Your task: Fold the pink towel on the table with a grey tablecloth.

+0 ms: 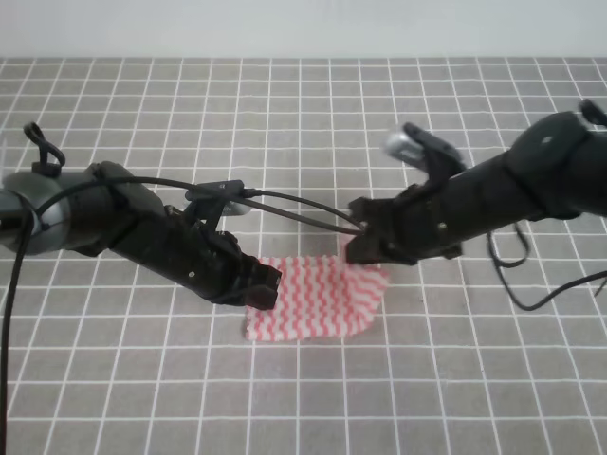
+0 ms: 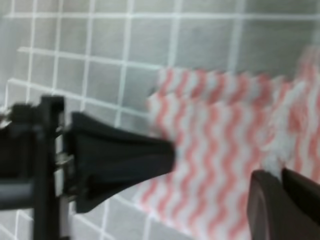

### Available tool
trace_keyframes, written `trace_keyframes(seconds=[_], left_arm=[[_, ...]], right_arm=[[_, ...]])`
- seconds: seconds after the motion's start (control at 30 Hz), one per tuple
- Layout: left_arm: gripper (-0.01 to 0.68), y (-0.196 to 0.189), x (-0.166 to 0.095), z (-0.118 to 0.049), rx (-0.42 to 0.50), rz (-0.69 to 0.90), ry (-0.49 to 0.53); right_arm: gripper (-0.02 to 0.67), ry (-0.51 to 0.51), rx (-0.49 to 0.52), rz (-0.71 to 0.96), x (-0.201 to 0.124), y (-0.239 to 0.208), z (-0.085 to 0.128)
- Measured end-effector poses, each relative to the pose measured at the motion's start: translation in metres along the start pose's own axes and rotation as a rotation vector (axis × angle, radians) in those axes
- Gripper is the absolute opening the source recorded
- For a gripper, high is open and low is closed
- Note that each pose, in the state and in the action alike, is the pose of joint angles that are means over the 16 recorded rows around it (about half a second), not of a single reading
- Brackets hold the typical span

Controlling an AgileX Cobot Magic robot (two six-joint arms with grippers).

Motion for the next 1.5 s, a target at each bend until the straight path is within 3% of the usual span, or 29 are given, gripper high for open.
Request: trace_keyframes(seconds=[0.43, 0.87, 1.5], left_arm=[[-0.003, -0.010, 0.004, -0.004, 0.008, -0.038, 0.019], [-0.003, -0.032, 0.010, -0.001, 0.030, -0.091, 0.040], [-0.003, -0.016, 0.007, 0.015, 0.046, -0.058, -0.001]], right_arm=[[-0.015, -0.049, 0.058, -0.007, 0.006, 0.025, 0.032], [-0.015, -0.060, 0.075, -0.013, 0.008, 0.034, 0.036], [-0.015, -0.059, 0.089, -0.034, 0.009, 0.039, 0.040]])
Point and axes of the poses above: a point on each arm's last joint axis where the gripper is mounted, y pointing out along that axis toward the gripper, z along the wrist's bending axis when the last joint is at zero, x = y × z, the point moved 2 cm from there along y, pointing out along that axis toward the gripper, and after that the axes turned 12 degrees about -y, right-handed, at the moved point
